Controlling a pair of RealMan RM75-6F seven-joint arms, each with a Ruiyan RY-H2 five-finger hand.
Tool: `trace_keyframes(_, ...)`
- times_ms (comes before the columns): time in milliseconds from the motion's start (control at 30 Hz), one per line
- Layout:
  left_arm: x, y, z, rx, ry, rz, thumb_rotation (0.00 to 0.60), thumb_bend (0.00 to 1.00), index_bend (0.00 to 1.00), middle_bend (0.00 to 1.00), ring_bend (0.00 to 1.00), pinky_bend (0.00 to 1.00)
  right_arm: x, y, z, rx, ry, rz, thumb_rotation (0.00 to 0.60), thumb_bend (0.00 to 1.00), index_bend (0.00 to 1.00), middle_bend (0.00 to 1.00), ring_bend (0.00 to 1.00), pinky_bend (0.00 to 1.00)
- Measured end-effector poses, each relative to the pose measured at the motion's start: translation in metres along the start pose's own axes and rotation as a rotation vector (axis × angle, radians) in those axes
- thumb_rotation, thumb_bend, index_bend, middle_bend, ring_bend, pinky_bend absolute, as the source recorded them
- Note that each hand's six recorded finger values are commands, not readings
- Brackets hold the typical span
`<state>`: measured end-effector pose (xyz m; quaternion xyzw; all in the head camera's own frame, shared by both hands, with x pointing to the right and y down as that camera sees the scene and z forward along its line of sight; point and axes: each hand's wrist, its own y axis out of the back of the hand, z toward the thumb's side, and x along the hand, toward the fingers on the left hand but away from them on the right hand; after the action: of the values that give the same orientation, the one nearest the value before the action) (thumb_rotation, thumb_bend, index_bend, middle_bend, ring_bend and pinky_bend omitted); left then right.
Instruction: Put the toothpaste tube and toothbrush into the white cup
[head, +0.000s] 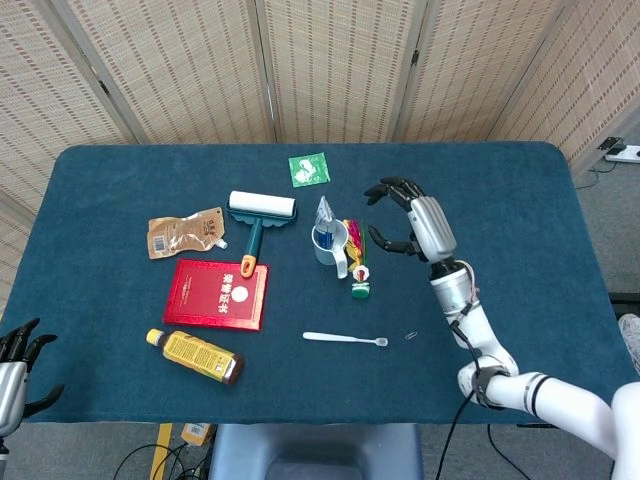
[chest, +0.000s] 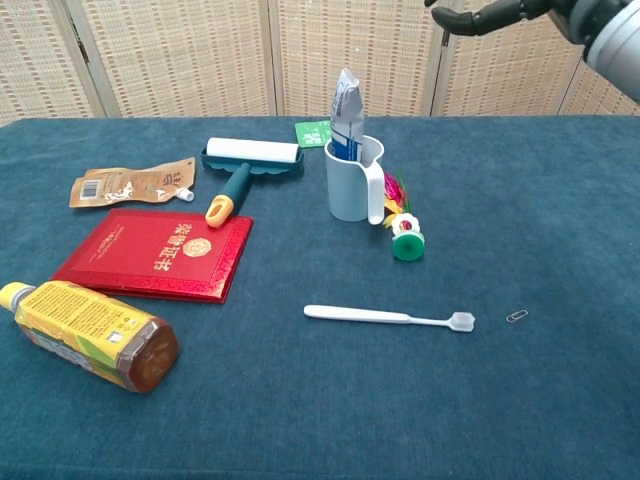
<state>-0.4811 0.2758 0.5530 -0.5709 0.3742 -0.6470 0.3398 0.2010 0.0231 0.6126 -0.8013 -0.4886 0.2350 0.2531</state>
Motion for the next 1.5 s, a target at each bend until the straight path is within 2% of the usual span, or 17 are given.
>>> trace_keyframes(133, 0.000, 0.001, 0.002, 0.001, -0.007, 0.002, 0.600, 0.24, 0.28, 0.11, 0.13, 0.17, 0.026, 0.003, -0.002, 0.067, -0.003, 0.078, 0.600, 0.27, 0.49, 0.53, 0.35, 0.42)
trace_keyframes(233, 0.000, 0.002, 0.003, 0.000, -0.007, 0.003, 0.600, 0.24, 0.28, 0.11, 0.13, 0.17, 0.047, -0.003, -0.004, 0.129, -0.008, 0.166, 0.600, 0.26, 0.51, 0.56, 0.39, 0.45)
trace_keyframes(467, -0.002, 0.002, 0.006, 0.001, -0.011, -0.001, 0.600, 0.24, 0.28, 0.11, 0.13, 0.17, 0.087, -0.038, -0.010, 0.247, -0.011, 0.376, 0.600, 0.20, 0.52, 0.56, 0.39, 0.46)
trace_keyframes(667, -0.005, 0.002, 0.002, 0.000, 0.002, -0.005, 0.600, 0.24, 0.28, 0.11, 0.13, 0.17, 0.102, -0.065, -0.018, 0.378, 0.022, 0.467, 0.600, 0.17, 0.52, 0.55, 0.39, 0.46)
trace_keyframes(800, -0.006, 0.000, 0.002, 0.000, 0.002, -0.011, 0.600, 0.24, 0.28, 0.11, 0.13, 0.17, 0.110, -0.088, -0.026, 0.413, 0.024, 0.516, 0.600, 0.17, 0.52, 0.51, 0.39, 0.46)
trace_keyframes(867, -0.006, 0.000, 0.003, -0.002, -0.001, -0.010, 0.600, 0.24, 0.28, 0.11, 0.13, 0.17, 0.114, -0.100, -0.028, 0.428, 0.027, 0.556, 0.600, 0.21, 0.48, 0.48, 0.37, 0.46)
trace_keyframes(1000, -0.006, 0.000, 0.003, -0.003, -0.004, -0.006, 0.600, 0.24, 0.28, 0.11, 0.13, 0.17, 0.118, -0.126, -0.026, 0.467, 0.051, 0.638, 0.600, 0.38, 0.36, 0.42, 0.30, 0.44)
trace_keyframes(1133, -0.007, 0.000, 0.001, -0.003, 0.001, -0.005, 0.600, 0.24, 0.28, 0.11, 0.13, 0.17, 0.118, -0.150, -0.019, 0.471, 0.081, 0.695, 0.600, 0.53, 0.30, 0.38, 0.26, 0.41)
trace_keyframes(1233, -0.008, 0.000, 0.000, -0.003, 0.004, -0.007, 0.600, 0.24, 0.28, 0.11, 0.13, 0.17, 0.113, -0.163, -0.015, 0.473, 0.097, 0.716, 0.600, 0.58, 0.27, 0.36, 0.23, 0.37)
trace_keyframes(1500, -0.009, -0.001, -0.003, -0.003, 0.012, -0.010, 0.600, 0.24, 0.28, 0.11, 0.13, 0.17, 0.101, -0.186, -0.006, 0.466, 0.119, 0.725, 0.600, 0.60, 0.27, 0.35, 0.20, 0.31)
